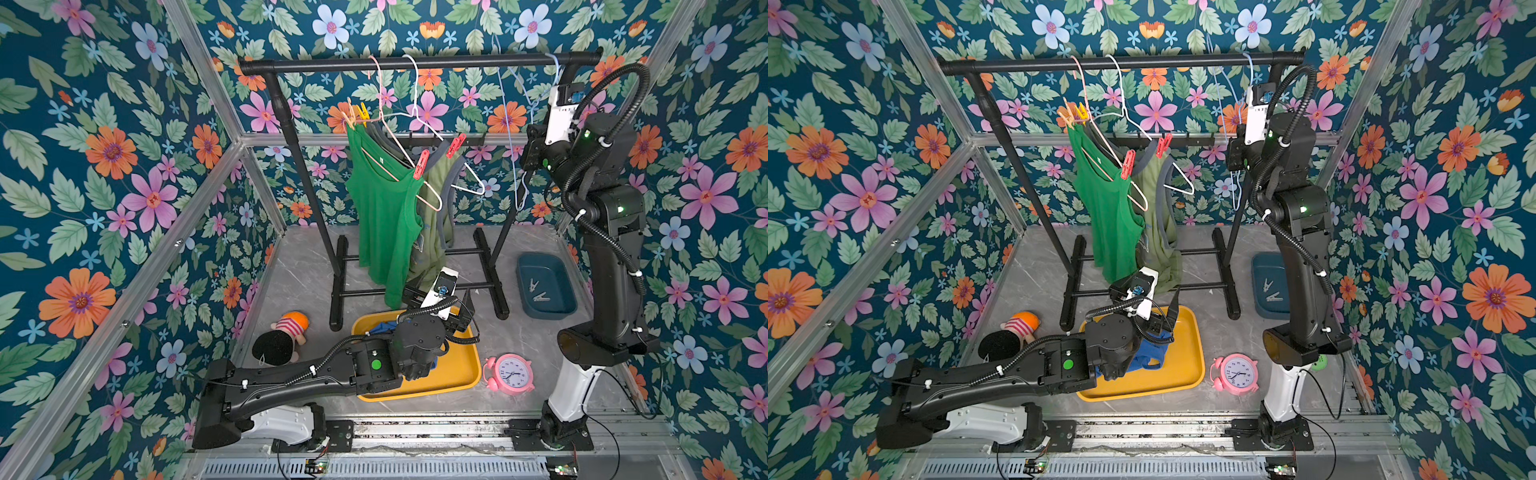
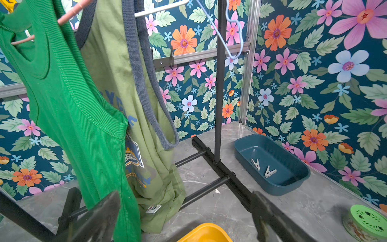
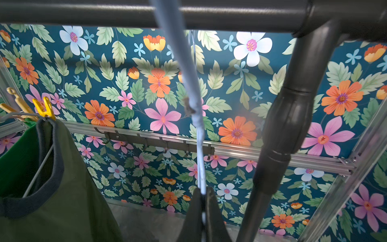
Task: Remove the clothespins securing tank tops to the hanger
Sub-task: Place the hanger on the clothesline.
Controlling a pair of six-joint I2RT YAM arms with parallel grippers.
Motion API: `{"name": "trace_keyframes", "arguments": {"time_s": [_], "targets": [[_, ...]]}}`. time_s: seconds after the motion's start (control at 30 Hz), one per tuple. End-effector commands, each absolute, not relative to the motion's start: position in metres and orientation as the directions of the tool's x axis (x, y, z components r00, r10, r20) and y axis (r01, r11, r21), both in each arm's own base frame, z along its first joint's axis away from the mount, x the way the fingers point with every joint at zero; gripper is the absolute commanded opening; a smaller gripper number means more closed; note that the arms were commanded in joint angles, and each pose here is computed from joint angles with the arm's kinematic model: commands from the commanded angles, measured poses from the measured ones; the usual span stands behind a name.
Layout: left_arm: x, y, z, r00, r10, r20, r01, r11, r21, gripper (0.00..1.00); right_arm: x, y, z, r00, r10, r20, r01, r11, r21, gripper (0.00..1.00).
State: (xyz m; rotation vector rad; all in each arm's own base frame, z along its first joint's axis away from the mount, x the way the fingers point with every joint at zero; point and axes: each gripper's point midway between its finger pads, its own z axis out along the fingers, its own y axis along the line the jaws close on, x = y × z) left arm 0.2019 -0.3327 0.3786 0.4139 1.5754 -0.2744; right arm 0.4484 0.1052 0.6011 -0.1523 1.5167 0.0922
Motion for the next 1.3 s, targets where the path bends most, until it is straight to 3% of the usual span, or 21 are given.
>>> {"name": "trace_keyframes", "arguments": {"time_s": [0.0, 1.27], "targets": [[0.202, -0.335, 0.381, -0.02, 0.072, -0.997, 0.431, 0.901, 0.057, 0.99, 0.453, 0.107, 0.618, 0.135, -0.04, -0.99, -0.16, 0.985, -0.061, 0.0], [0.221, -0.334, 0.392, -0.019, 0.086, -0.996, 0.43, 0.9, 0.069, 0.99, 0.498, 0.083, 0.618, 0.21, -0.04, -0.977, -0.101, 0.993, -0.063, 0.0]]}}
